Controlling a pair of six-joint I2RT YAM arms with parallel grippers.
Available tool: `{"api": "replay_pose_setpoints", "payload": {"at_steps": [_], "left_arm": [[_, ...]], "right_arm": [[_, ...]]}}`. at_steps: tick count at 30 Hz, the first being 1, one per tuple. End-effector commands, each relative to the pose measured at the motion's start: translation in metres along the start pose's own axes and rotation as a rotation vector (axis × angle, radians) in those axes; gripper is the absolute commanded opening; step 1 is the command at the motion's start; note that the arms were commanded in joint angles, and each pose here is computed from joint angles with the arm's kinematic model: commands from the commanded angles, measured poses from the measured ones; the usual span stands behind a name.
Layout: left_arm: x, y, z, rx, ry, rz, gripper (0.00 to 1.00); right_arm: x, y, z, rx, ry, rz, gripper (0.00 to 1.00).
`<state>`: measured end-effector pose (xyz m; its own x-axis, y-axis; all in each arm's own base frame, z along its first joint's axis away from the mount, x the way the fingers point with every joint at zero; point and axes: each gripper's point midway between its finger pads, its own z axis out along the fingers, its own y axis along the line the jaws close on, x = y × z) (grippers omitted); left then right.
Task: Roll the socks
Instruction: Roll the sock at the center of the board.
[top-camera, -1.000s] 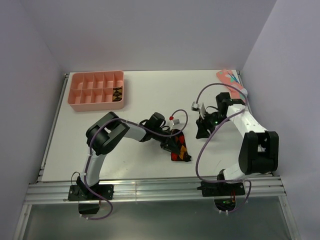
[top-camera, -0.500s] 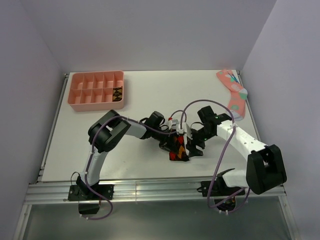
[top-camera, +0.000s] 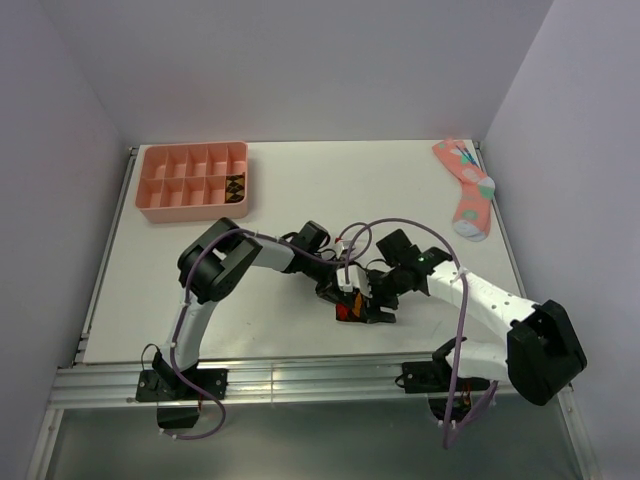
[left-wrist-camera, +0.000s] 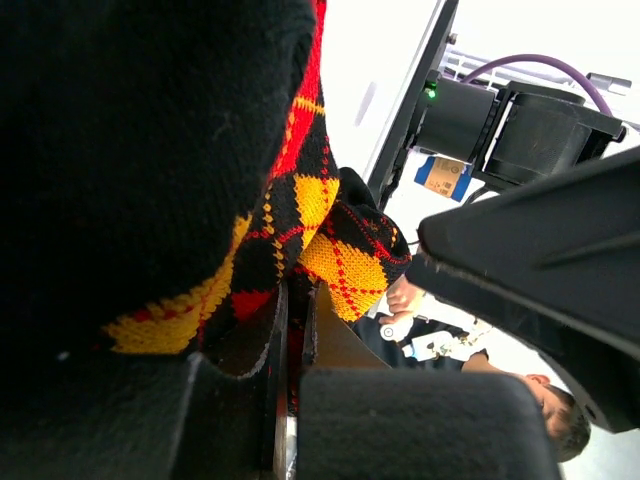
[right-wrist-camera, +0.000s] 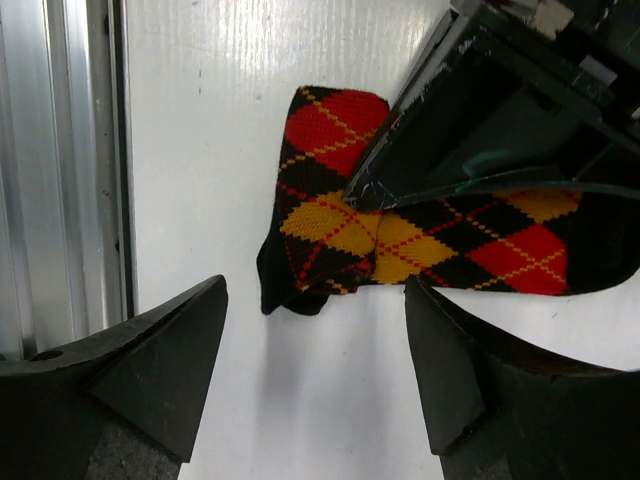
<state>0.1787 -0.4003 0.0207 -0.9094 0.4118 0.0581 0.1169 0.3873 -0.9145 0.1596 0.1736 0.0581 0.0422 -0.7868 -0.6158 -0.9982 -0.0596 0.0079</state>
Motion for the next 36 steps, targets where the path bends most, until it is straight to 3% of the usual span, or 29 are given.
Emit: {"api": "replay_pose_setpoints", "payload": {"at_steps": [1,15,24,26,29,31,36], "left_arm": [[0.026,0.098,0.004,-0.292,-0.003,-0.133,0.0],[0.027,0.097,0.002,-0.277,-0.004,-0.137,0.0],[0.021,0.086,-0.001,-0.269,-0.066,-0.124,0.0],[0.006,0.074,-0.004,-0.25,-0.141,-0.072,0.01],[-0.008,0.056,-0.01,-0.234,-0.235,-0.015,0.05],[-0.012,0.049,-0.013,-0.229,-0.296,0.002,0.18],[-0.038,0.009,-0.028,-0.162,-0.478,0.141,0.31]], "right_arm": [[-0.011,-0.009,0.0,0.059,-0.025,-0.039,0.78],[-0.002,-0.001,0.031,0.006,0.06,-0.065,0.69],[0.002,-0.002,0.041,-0.021,0.078,-0.004,0.4],[0.004,0.002,0.044,-0.047,0.09,0.021,0.35],[0.005,0.001,0.044,-0.06,0.094,0.05,0.3],[0.008,0.0,0.043,-0.075,0.11,0.074,0.29],[0.013,0.01,0.041,-0.181,0.144,0.165,0.29]]}}
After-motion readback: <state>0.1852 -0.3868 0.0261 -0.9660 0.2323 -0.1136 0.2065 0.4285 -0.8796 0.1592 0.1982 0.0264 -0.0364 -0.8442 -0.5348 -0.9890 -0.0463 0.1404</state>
